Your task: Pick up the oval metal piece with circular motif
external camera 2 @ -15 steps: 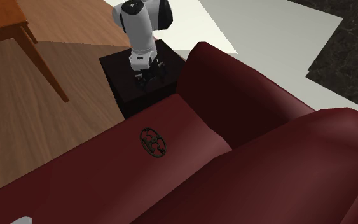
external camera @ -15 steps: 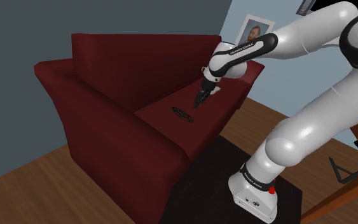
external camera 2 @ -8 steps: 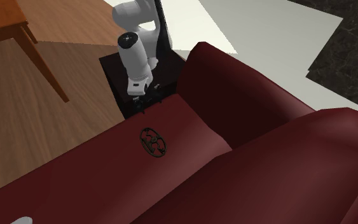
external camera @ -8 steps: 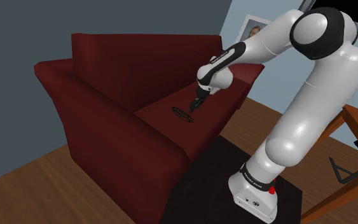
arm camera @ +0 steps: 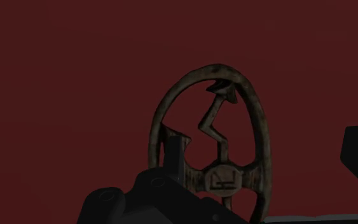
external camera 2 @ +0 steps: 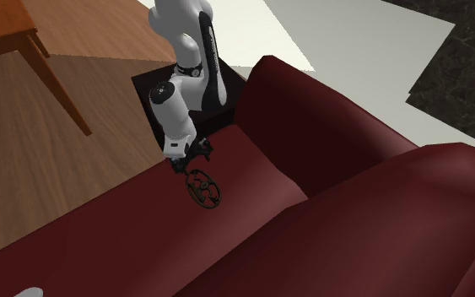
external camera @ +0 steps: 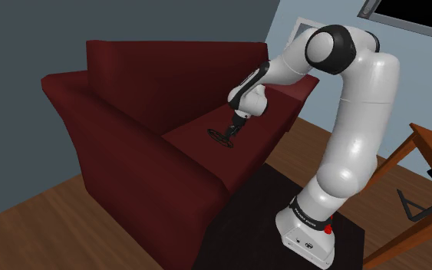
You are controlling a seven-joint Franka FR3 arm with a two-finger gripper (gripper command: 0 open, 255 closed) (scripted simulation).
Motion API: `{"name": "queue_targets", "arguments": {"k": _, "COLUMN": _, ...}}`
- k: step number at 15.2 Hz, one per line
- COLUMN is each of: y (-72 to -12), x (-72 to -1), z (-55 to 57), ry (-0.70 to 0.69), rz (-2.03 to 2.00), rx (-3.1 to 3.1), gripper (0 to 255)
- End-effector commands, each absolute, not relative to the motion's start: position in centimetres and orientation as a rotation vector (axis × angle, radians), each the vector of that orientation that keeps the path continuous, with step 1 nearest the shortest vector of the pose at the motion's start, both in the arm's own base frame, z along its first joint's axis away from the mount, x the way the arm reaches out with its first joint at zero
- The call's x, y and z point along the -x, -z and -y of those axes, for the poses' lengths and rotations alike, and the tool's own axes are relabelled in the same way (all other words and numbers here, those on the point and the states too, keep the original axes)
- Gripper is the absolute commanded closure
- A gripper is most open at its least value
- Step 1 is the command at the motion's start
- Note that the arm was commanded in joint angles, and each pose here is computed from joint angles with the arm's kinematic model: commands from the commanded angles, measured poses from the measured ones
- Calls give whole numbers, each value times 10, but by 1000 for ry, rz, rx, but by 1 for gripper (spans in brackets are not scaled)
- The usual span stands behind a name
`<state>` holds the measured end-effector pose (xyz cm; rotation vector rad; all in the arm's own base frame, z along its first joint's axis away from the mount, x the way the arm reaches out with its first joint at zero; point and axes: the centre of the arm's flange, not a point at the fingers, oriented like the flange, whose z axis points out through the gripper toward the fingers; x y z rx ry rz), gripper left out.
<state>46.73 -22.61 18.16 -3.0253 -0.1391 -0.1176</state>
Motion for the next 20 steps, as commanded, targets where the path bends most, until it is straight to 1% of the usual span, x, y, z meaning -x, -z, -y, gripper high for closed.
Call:
{"name": "queue_targets", "arguments": {"k": 1, "y": -166, "x": -471, "z": 229, "ry": 121, "rz": 138, "rx": 3023, "gripper": 0}}
{"name": "queue_targets", "arguments": {"k": 6, "y": -140, "x": -471, "z": 229, "ry": 121, "rz": 138, "rx": 3023, "gripper": 0}}
{"name": "queue_targets", "arguments": {"k": 9, "y": -136, "x": -471, "z": 229, "ry": 121, "rz": 138, "rx": 3023, "gripper": 0}}
{"name": "queue_targets", "arguments": {"k": 10, "y": -137, "x": -471, "z": 229, "ry": 121, "rz": 138, "rx": 3023, "gripper": 255}}
{"name": "queue_targets", "arguments": {"k": 20, "y": -142, "x": -471, "z": 229, "ry": 121, "rz": 138, "rx": 3023, "gripper": 255}}
